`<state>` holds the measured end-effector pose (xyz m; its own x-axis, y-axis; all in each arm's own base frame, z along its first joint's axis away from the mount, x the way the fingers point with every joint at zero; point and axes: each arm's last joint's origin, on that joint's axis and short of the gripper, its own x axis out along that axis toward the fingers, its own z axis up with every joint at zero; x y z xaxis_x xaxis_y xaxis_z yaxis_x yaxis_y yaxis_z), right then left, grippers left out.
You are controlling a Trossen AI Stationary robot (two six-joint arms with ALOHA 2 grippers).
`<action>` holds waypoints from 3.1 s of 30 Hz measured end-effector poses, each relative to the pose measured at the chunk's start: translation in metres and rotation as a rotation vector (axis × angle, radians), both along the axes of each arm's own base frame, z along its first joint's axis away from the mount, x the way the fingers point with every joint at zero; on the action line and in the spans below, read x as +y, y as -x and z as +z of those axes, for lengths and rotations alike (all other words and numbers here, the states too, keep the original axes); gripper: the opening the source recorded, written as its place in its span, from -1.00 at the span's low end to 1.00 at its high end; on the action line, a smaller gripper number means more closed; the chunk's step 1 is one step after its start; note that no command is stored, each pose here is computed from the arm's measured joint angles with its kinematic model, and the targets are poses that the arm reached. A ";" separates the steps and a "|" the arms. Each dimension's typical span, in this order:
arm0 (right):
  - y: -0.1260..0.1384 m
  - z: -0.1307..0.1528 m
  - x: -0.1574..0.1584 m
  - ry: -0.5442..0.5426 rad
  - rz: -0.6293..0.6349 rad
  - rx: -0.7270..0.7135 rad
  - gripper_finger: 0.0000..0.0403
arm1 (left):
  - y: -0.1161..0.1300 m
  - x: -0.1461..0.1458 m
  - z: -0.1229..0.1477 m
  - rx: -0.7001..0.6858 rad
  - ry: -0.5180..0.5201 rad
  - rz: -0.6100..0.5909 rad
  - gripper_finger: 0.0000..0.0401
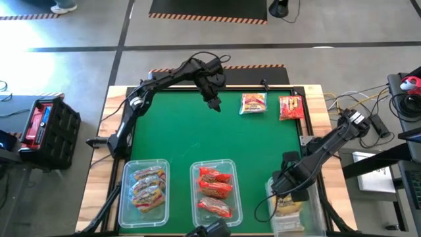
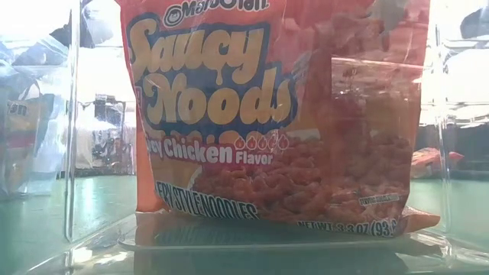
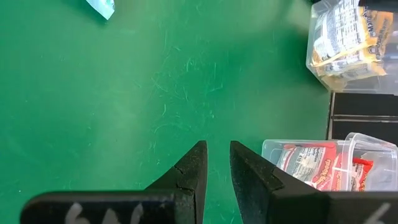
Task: Sort Maruchan noodles
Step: Adjust the right transparent bin, then put the blue noodle pack into the left transparent bin
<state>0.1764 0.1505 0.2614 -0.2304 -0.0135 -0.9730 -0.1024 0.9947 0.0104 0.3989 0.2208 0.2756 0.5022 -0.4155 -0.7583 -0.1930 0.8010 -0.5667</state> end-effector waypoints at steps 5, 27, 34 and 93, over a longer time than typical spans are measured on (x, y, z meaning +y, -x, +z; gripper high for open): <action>0.001 -0.009 0.000 0.011 -0.015 0.031 -0.90 | 0.000 0.000 0.000 -0.003 -0.002 0.000 -0.74; 0.019 0.045 -0.030 0.168 -0.210 -0.300 -0.34 | -0.015 -0.001 0.005 -0.101 -0.038 0.036 -0.74; 0.024 0.069 -0.067 0.270 -0.556 -0.650 -0.38 | -0.019 0.003 0.006 -0.112 -0.114 0.081 -0.74; -0.083 -0.040 -0.315 0.130 -0.565 -0.404 -0.09 | -0.024 0.022 0.010 -0.258 -0.217 0.087 -0.74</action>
<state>0.2590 -0.1640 0.2214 0.1427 -0.1203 -0.9824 0.4594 0.8872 -0.0419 0.4227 0.2423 0.2851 0.7156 -0.2054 -0.6676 -0.1386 0.8951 -0.4239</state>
